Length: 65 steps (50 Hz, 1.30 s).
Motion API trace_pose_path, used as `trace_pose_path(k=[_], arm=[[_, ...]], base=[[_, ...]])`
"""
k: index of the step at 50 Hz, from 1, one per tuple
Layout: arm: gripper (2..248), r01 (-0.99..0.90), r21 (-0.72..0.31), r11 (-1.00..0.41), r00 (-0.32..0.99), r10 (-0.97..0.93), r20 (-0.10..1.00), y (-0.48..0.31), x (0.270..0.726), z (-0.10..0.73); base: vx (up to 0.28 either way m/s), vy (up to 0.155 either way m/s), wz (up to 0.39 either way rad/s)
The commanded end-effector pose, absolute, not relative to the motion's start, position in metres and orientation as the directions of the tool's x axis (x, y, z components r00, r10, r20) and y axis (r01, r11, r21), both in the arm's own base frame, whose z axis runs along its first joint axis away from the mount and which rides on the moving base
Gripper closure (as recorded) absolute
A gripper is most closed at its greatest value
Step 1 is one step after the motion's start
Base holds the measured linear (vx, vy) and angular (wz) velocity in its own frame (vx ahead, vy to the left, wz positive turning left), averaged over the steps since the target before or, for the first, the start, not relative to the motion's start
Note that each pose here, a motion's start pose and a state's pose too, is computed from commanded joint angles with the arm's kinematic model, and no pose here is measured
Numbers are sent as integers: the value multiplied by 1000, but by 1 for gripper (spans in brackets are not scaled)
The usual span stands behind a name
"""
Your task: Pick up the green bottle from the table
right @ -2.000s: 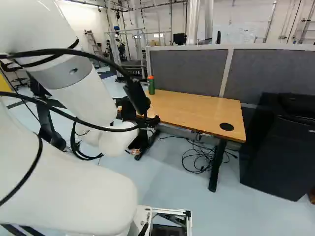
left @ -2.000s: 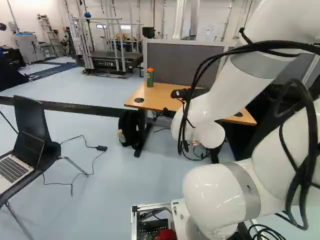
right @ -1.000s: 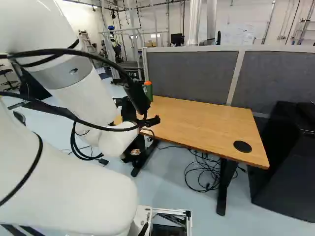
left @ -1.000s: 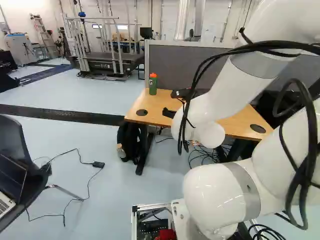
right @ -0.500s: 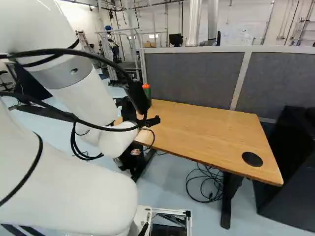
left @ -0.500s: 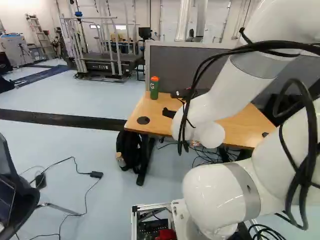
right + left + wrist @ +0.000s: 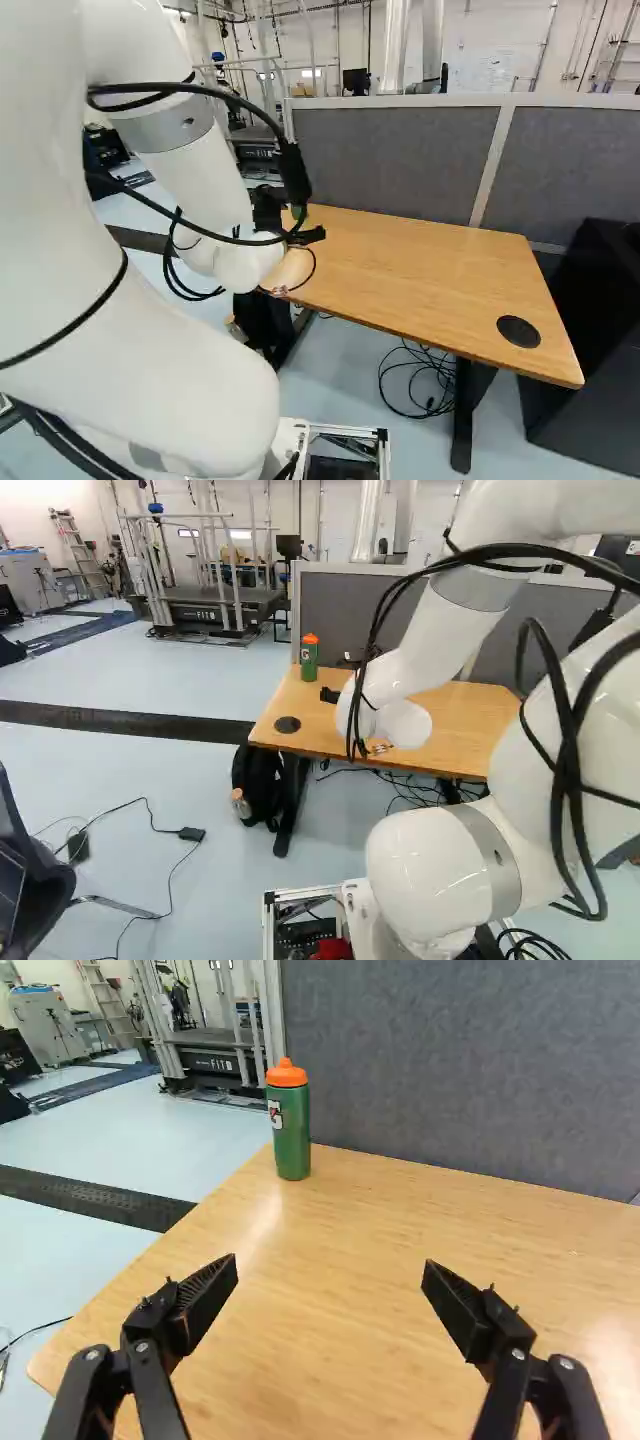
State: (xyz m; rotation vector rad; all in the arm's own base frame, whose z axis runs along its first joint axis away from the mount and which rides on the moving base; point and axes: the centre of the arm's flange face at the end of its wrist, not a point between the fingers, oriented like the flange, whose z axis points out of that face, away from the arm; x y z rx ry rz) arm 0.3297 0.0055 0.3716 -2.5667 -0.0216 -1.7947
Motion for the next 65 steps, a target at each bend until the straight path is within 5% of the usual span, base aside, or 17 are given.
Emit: trace_pose_path(k=[65], arm=[[3, 132, 12, -991, 312, 53, 949, 50, 466, 371]], base=[[0, 0, 0]])
